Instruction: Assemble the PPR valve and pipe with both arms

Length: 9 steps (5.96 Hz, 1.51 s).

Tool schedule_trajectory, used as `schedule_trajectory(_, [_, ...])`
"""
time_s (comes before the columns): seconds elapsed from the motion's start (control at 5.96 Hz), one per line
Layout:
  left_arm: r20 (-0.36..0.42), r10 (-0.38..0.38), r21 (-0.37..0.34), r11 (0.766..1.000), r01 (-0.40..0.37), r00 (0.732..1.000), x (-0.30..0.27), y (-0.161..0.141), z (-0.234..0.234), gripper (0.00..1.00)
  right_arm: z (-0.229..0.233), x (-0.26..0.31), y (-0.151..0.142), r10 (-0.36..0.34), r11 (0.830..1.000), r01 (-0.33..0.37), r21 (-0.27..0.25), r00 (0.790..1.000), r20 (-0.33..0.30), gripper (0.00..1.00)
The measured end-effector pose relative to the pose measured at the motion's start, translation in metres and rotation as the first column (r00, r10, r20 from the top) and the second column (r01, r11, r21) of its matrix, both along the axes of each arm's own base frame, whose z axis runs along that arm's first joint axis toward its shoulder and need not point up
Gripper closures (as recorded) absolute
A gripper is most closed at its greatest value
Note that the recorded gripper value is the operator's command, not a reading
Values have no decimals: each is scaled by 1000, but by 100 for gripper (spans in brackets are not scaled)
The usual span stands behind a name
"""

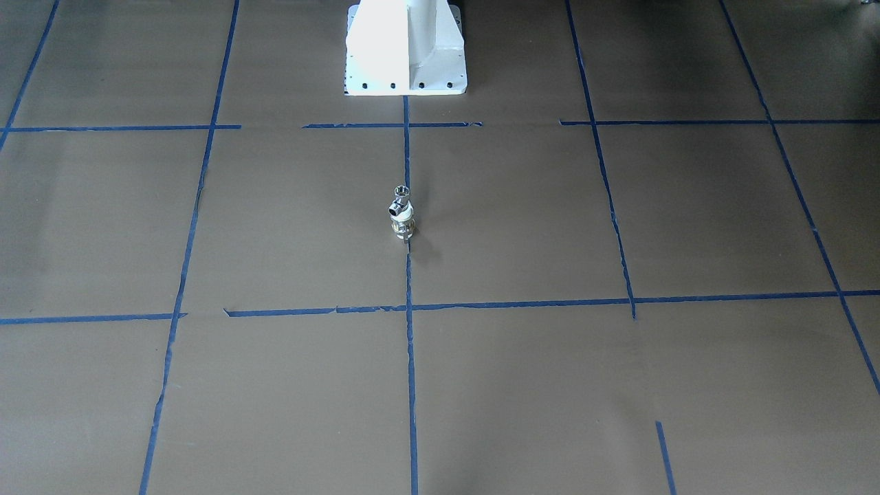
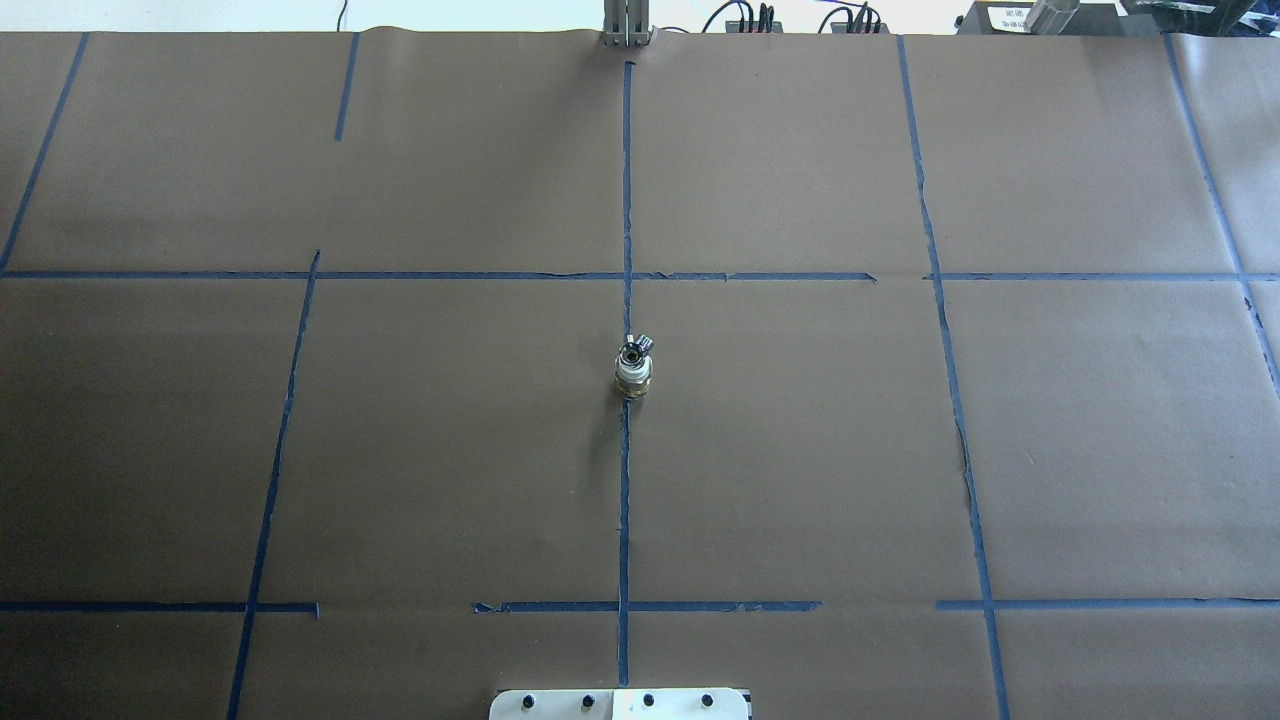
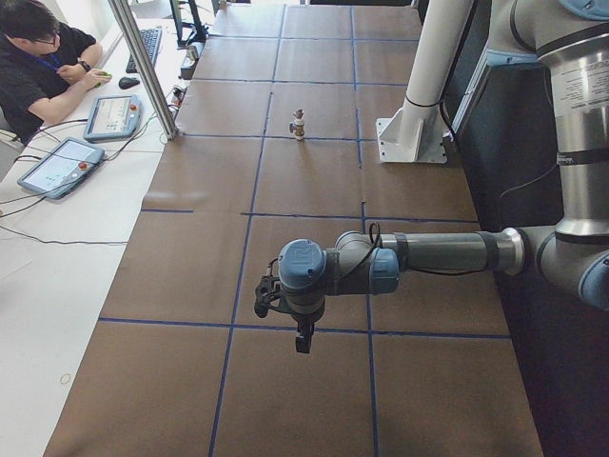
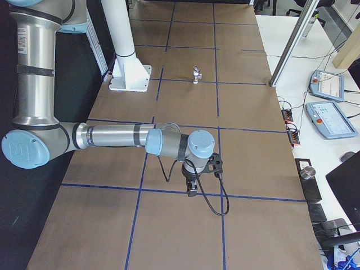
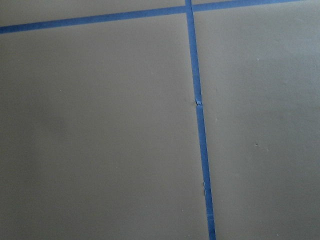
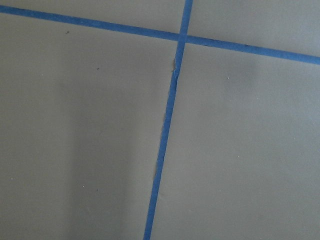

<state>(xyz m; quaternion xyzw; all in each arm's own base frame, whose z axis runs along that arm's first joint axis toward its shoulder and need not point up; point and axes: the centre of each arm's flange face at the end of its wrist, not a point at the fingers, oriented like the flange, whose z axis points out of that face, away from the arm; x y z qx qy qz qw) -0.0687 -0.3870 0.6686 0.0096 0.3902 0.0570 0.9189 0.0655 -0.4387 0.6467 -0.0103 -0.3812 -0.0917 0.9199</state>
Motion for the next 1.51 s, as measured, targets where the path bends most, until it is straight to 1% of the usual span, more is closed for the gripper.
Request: schedule_trajectory(1.51, [17, -2, 2, 1000, 2, 1000, -3, 1, 0, 0, 9, 0, 7, 0, 1000, 0, -2, 1000, 0, 0])
